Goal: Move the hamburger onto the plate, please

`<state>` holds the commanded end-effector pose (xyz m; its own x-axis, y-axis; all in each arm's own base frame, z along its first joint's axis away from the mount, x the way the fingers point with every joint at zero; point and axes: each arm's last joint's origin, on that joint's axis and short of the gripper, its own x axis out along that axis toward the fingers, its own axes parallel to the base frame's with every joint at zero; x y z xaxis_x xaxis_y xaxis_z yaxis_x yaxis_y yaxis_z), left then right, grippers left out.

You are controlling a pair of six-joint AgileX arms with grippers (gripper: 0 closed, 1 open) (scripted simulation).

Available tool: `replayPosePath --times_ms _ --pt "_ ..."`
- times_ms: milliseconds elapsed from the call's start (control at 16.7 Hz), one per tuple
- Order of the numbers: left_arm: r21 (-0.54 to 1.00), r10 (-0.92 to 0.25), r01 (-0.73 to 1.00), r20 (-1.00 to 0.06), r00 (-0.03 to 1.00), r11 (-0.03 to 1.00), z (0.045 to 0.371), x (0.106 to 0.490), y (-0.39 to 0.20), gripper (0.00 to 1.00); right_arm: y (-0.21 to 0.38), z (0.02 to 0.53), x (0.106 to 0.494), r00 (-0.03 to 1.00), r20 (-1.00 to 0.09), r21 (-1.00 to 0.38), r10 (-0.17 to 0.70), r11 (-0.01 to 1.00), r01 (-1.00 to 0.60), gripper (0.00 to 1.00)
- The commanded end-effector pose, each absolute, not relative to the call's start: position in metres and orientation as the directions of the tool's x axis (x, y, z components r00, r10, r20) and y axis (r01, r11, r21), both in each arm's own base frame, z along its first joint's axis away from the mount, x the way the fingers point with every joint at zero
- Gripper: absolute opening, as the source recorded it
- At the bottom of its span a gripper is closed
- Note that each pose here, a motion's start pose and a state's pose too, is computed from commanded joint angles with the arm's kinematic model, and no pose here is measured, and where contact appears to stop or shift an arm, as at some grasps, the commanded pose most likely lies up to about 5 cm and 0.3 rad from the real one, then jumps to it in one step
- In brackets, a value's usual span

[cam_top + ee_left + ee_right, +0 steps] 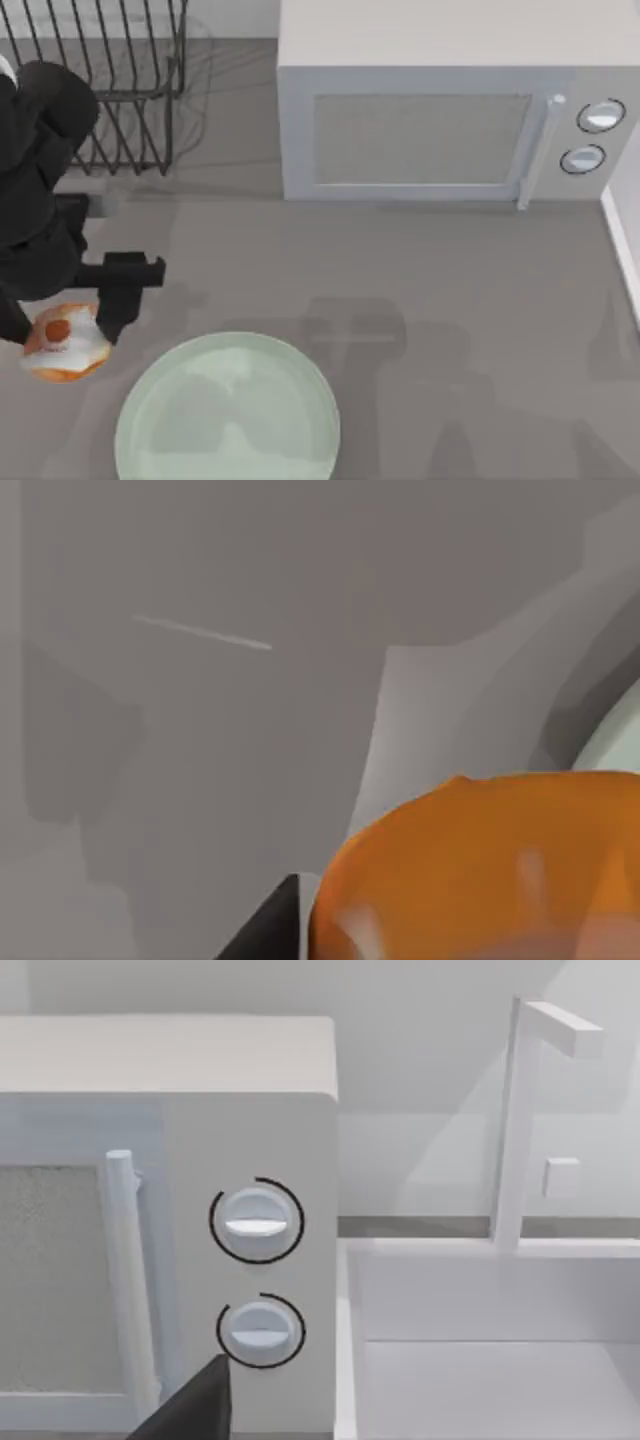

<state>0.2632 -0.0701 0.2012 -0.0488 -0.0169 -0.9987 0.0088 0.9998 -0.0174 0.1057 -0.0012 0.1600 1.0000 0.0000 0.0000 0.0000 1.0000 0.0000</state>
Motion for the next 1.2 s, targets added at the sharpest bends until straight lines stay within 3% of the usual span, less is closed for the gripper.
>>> replayPosePath --times_ms 420,840,1200 --pt "-0.01 -0.009 0.007 -0.998 -0.063 1.0 0.193 0.227 -0.183 0.0 -0.001 0.16 0.106 1.0 0.0 0.0 0.0 1.0 0.0 1.0" --pt "-0.012 -0.012 0.005 -0.998 -0.058 1.0 0.192 0.222 -0.188 0.0 -0.001 0.16 0.106 1.0 0.0 0.0 0.0 1.0 0.0 1.0" --pt "-0.022 -0.022 0.006 -0.999 -0.047 1.0 0.157 0.22 -0.19 0.0 -0.001 0.16 0.106 1.0 0.0 0.0 0.0 1.0 0.0 1.0"
